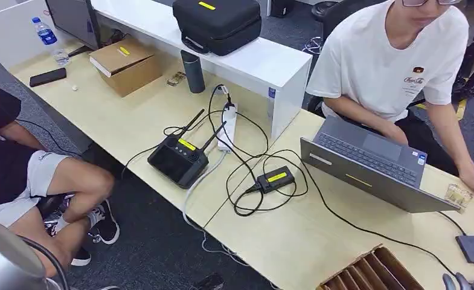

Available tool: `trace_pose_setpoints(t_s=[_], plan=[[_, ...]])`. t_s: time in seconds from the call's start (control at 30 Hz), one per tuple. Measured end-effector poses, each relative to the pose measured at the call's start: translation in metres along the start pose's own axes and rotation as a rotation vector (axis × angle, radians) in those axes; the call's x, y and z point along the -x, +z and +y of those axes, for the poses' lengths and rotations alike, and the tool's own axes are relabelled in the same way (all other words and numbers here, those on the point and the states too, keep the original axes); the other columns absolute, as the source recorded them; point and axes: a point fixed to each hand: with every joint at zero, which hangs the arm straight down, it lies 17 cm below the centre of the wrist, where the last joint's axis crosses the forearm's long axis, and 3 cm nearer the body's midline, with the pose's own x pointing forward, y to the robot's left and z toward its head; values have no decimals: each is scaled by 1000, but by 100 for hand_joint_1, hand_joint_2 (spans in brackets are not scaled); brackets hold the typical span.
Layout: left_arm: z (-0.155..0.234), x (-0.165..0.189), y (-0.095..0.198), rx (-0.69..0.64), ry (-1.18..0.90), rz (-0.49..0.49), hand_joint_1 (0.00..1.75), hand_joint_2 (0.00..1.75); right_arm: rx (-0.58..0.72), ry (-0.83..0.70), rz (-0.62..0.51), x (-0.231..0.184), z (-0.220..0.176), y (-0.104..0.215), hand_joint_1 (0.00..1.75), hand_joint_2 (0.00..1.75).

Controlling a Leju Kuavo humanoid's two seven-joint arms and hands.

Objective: Pass the card to the sensor for recognition and then transmit it.

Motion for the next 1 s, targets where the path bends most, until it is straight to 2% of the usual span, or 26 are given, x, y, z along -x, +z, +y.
trace_pose_setpoints(t_s=[0.93, 1.0], plan=[[0, 0, 0, 0, 0, 0, 0, 175, -8, -10, 46, 18, 6, -3, 0, 175], [0, 0, 0, 0, 0, 0, 0, 175, -8, -9, 46, 18, 6, -3, 175, 175]])
